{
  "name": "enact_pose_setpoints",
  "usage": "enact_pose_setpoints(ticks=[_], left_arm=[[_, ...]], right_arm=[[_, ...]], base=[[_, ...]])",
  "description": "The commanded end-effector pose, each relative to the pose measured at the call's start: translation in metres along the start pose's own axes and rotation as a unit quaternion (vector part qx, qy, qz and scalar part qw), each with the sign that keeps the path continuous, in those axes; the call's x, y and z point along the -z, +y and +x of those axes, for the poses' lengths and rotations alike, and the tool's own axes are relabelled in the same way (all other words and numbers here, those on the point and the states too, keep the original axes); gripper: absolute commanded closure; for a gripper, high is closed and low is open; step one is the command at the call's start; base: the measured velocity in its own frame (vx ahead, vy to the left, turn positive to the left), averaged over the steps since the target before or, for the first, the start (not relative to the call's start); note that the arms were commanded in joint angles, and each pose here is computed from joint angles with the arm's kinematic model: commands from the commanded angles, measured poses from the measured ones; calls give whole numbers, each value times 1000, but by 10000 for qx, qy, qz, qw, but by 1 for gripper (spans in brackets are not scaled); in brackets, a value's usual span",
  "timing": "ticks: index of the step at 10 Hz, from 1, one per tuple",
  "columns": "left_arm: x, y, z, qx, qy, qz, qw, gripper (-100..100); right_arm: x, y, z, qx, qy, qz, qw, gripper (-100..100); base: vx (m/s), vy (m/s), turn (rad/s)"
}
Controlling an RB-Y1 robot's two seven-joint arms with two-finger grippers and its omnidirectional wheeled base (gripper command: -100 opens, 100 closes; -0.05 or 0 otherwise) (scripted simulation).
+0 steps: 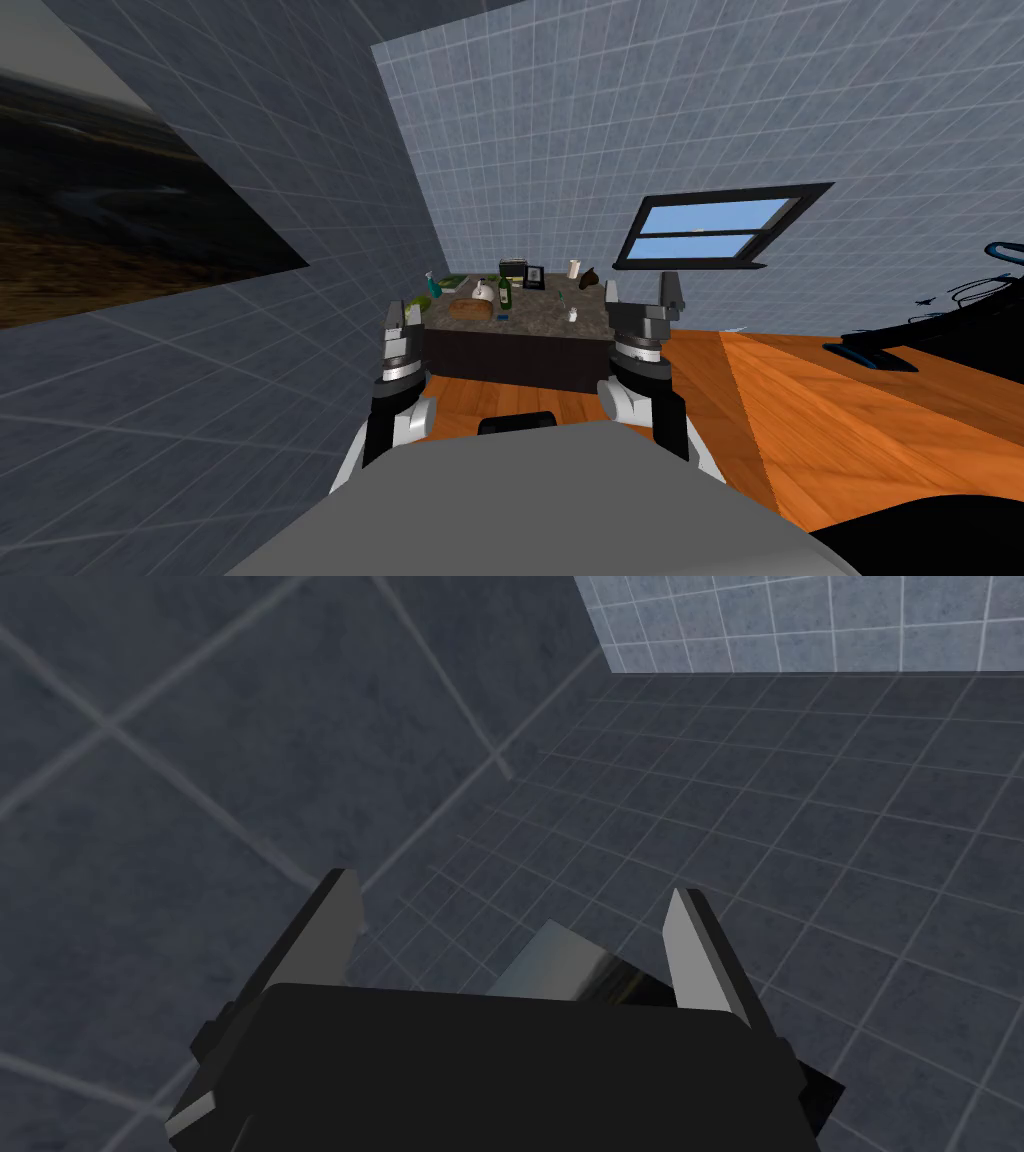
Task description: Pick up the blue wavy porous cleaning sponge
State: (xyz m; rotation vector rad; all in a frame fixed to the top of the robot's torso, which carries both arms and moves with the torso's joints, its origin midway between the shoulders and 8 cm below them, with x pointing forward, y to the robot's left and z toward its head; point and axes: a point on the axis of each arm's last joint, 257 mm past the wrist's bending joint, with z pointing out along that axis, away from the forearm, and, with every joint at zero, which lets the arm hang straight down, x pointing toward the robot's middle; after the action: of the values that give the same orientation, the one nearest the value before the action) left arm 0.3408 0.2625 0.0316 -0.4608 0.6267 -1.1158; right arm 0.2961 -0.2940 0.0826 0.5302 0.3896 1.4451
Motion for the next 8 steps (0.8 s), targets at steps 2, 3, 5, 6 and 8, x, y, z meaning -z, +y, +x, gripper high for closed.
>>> enact_pose_setpoints(ticks=[2, 3, 5, 6, 8], left_arm=[[-1, 8, 6, 47, 286, -63, 9996, -100], [-2, 14, 9, 92, 415, -125, 9990, -100], [-5, 30, 15, 226, 660, -326, 9970, -100], [-7, 38, 17, 322, 746, -434, 9957, -100], [-8, 52, 20, 382, 911, -624, 9931, -100]], right_arm=[[0, 0, 0, 0, 0, 0, 10000, 0], [0, 0, 0, -1, 0, 0, 10000, 0], [0, 0, 0, -1, 0, 0, 10000, 0], [0, 0, 0, -1, -1, -1, 10000, 0], [0, 0, 0, -1, -1, 0, 10000, 0]], base=[[-32, -38, -17], [-54, -64, -23], [-75, -84, -34], [-91, -123, -44], [-45, -75, -20]])
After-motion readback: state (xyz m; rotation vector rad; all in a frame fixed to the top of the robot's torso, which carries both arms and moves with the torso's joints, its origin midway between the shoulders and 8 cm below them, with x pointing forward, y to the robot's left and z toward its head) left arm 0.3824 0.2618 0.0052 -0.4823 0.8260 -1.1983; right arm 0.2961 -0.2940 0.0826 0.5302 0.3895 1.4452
